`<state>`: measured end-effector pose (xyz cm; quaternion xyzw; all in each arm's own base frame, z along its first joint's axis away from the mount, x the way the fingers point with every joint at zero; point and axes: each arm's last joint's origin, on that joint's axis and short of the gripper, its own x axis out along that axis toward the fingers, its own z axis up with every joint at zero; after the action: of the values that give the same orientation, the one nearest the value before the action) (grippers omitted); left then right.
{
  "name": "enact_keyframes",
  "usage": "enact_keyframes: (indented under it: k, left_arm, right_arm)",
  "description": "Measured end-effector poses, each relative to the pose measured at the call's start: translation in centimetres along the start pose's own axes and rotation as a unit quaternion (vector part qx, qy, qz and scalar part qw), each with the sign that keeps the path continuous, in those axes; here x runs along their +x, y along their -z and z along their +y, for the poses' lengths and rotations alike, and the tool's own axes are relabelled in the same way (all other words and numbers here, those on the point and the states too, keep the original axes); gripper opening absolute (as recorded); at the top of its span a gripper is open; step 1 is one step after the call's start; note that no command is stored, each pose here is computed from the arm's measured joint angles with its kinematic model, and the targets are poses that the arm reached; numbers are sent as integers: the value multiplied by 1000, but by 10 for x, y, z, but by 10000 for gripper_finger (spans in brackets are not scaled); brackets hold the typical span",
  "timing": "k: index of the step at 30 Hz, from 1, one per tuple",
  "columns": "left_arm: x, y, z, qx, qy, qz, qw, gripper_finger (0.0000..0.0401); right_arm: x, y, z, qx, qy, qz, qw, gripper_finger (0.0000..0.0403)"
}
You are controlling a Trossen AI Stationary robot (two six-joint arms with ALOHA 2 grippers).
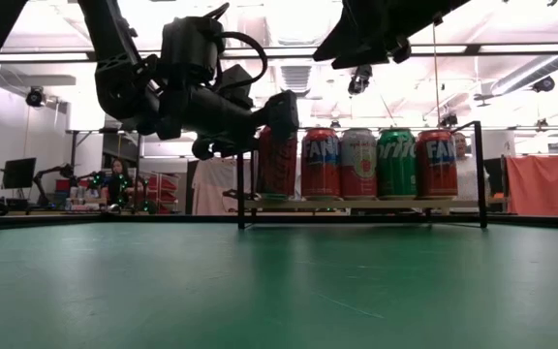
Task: Place canned beverage on shelf
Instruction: Put the red-black soda can on the shelf aligned with the other red-black soda can
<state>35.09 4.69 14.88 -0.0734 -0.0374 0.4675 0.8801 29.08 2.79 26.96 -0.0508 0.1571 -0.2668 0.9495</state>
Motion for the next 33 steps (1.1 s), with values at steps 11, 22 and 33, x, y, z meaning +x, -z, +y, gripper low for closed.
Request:
enact_keyframes:
  k: [11, 22, 33]
  left_arm:
    - [1, -1, -1, 3, -3, 1, 1000, 315]
    - [1, 0, -1, 0, 0, 2, 1000, 315]
    - [1, 0, -1, 1, 1, 2, 1000, 315]
  right_arm:
    - [34, -11, -46, 51, -72, 19, 996, 46]
    - [92, -24, -74, 17, -103, 75, 992, 9]
    - [131, -21, -74, -5, -77, 144, 987, 9]
